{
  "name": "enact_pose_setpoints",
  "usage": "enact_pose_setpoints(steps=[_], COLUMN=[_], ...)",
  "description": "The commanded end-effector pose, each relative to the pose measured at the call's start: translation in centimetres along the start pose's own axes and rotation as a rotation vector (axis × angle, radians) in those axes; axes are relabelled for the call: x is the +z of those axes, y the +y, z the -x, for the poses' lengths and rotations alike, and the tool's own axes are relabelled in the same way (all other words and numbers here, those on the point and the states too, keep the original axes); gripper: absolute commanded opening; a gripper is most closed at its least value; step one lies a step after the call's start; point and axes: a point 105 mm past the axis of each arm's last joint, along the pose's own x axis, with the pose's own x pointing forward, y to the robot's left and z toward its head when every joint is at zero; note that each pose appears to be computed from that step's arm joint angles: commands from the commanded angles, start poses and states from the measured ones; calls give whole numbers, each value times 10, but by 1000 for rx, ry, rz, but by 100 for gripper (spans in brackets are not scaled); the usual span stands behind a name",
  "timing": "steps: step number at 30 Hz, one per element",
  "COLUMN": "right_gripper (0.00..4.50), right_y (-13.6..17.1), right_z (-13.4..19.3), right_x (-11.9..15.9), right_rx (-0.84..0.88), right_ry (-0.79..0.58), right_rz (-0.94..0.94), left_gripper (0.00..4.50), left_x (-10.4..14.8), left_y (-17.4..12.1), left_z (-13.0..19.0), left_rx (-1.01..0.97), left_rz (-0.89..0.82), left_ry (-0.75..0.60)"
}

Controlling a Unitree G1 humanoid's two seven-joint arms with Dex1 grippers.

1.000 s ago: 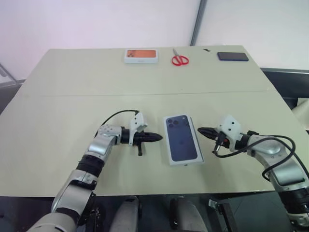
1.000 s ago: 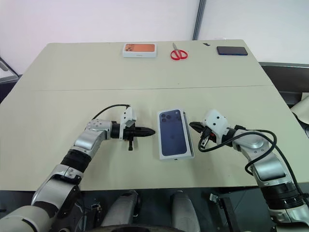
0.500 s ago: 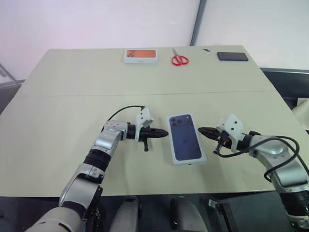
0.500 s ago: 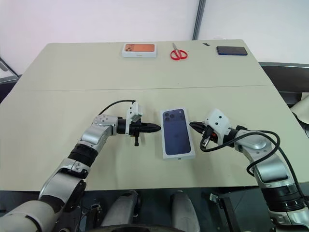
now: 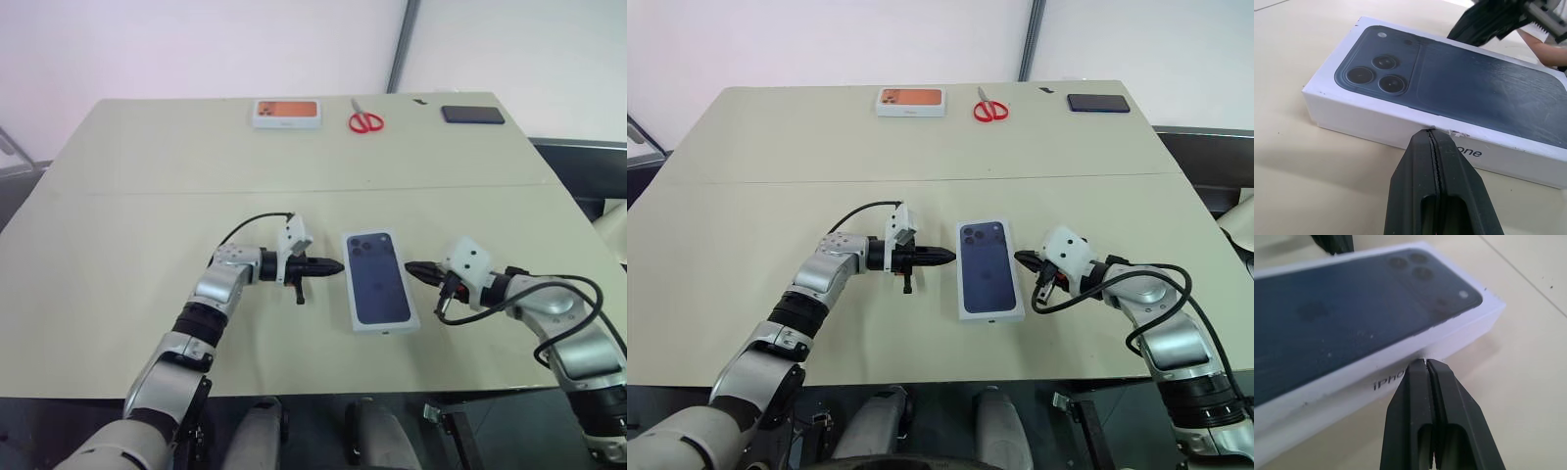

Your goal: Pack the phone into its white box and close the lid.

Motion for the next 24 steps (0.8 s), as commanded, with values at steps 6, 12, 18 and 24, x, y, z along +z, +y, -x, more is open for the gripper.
enact_pose_setpoints(steps=[6, 12, 18, 24], right_gripper=[7, 7, 7, 7], right_y=[-1, -6, -3, 3], right_z=[-3, 1, 9, 15], right_x=[8, 11, 7, 14], right_rx=[11, 16, 48, 91], right_ry=[-5, -4, 12, -31], right_rz=[73, 82, 89, 53], left_gripper=[0, 0, 0, 0], left_x=[28, 24, 21, 19], left_y=[1, 4, 5, 5], left_z=[4, 9, 10, 9], left_rx=[2, 21, 31, 30], left_rz=[-55, -61, -61, -65], left_ry=[-82, -59, -52, -48])
